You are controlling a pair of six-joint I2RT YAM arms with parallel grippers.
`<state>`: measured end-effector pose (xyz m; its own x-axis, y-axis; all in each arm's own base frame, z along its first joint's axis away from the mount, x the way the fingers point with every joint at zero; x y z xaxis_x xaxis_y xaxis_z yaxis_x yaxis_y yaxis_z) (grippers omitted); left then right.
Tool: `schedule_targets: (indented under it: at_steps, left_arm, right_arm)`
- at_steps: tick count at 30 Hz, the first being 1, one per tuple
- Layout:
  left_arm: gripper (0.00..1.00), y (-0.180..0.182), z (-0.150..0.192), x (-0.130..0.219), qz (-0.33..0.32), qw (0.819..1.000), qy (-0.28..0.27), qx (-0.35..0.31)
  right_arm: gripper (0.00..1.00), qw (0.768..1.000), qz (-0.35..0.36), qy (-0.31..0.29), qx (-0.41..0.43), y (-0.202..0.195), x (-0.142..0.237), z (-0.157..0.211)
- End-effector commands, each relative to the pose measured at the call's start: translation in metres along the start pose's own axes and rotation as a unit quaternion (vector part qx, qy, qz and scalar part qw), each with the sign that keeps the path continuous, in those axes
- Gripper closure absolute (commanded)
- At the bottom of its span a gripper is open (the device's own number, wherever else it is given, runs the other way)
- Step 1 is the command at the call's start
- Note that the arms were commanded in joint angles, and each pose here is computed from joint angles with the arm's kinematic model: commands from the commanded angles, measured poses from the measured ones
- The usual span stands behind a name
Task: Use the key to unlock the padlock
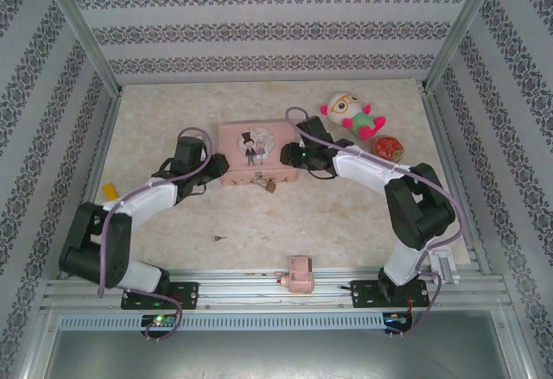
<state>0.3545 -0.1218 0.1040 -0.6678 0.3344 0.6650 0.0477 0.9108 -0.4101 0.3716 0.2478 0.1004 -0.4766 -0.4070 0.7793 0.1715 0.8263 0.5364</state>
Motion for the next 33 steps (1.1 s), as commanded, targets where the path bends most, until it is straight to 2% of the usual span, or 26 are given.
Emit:
schedule_targets:
  at_steps: [1,9,16,24,29,33]
  left_arm:
    - [0.65,-0.02,0.008,0.02,0.035,0.999,-0.011,0.016]
    - [0.67,-0.021,0.031,0.048,0.027,0.998,-0.034,0.042]
    - [0.56,-0.038,0.01,0.028,0.047,0.998,-0.041,0.015]
    - [0.54,-0.046,-0.014,0.015,0.038,0.998,-0.051,-0.014]
    - [0.47,-0.042,-0.014,0.017,0.027,0.998,-0.052,-0.015]
    - [0.33,-0.036,-0.016,0.025,0.017,0.998,-0.058,-0.013]
  right_arm:
    - [0.51,0.999,-0.032,0.031,0.01,0.02,0.006,0.035]
    - [0.5,0.999,-0.028,0.039,0.018,0.024,0.01,0.06]
    - [0.48,0.999,-0.015,0.023,0.026,0.026,0.002,0.037]
    - [0.44,0.999,-0.017,0.016,0.022,0.029,-0.008,0.017]
    - [0.34,1.0,-0.01,0.009,0.021,0.025,-0.007,0.01]
    - [0.3,1.0,-0.001,-0.016,0.027,0.019,0.009,-0.001]
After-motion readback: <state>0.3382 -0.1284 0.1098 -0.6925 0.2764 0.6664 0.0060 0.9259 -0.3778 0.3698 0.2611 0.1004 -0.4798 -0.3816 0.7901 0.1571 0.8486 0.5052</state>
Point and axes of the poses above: each hand's point on the last joint's axis, 136 mm out from that joint toward the fingers, its own x axis back along the fingers, its own y axis along the line the jaws close on, z = x × y, the point moved 1 cm from there along x, back along the fingers, and after that the axes turned 15 degrees about -x, right-handed, at the moved point
